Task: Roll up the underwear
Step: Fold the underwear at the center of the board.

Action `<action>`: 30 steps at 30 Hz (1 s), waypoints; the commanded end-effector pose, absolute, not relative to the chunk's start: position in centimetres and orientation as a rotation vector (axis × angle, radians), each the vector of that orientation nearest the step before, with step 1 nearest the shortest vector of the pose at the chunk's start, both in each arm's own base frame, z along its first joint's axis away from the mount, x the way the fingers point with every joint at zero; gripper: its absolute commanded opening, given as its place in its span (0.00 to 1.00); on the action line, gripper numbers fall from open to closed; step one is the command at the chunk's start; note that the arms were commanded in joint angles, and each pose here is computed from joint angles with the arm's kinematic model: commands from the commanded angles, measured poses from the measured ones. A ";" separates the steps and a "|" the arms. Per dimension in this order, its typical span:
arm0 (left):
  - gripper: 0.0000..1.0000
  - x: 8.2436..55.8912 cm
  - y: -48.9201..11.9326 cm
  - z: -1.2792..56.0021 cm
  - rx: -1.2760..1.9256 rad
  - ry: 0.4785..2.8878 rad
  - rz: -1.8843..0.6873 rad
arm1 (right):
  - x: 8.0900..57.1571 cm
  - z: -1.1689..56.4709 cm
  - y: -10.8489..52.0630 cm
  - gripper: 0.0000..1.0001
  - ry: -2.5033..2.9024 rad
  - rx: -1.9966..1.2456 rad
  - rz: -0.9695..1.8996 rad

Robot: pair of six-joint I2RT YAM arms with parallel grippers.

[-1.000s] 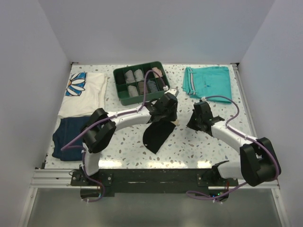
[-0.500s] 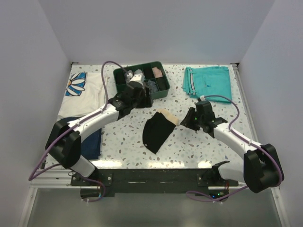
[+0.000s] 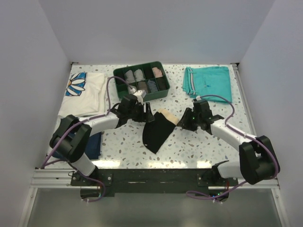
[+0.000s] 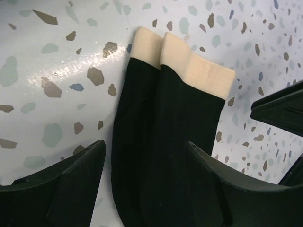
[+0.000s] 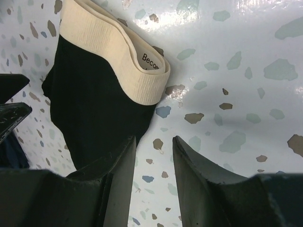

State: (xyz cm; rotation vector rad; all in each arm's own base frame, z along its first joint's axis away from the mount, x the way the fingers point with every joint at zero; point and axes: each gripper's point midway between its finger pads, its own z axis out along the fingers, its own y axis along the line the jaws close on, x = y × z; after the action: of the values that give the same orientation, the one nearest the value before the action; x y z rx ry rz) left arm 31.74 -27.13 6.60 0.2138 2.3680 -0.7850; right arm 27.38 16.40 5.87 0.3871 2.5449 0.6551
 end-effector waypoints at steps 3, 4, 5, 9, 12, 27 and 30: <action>0.73 31.8 -28.0 6.8 0.304 2.256 -0.927 | 28.6 7.4 17.7 0.42 2.518 0.336 0.733; 0.73 31.9 -27.7 6.6 0.300 2.254 -0.925 | 28.6 7.5 17.8 0.42 2.520 0.332 0.737; 0.73 32.0 -27.5 6.2 0.300 2.256 -0.926 | 28.7 7.5 17.9 0.42 2.523 0.328 0.743; 0.75 32.0 -26.9 5.0 0.325 2.264 -0.935 | 28.9 7.6 18.2 0.42 2.528 0.314 0.756; 0.75 31.6 -27.4 4.4 0.367 2.263 -0.974 | 28.9 7.7 18.2 0.42 2.528 0.309 0.759; 0.49 29.8 -27.4 3.6 0.378 2.273 -1.041 | 28.8 7.1 18.5 0.42 2.547 0.315 0.768; 0.38 30.0 -27.3 4.1 0.378 2.258 -1.030 | 28.6 7.2 18.6 0.42 2.543 0.312 0.789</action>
State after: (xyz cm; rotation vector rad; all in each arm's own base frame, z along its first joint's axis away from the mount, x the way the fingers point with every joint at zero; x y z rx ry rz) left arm 29.77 -27.40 2.80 0.3524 2.3126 -1.0283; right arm 27.82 17.63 5.29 0.3582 2.5981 0.7078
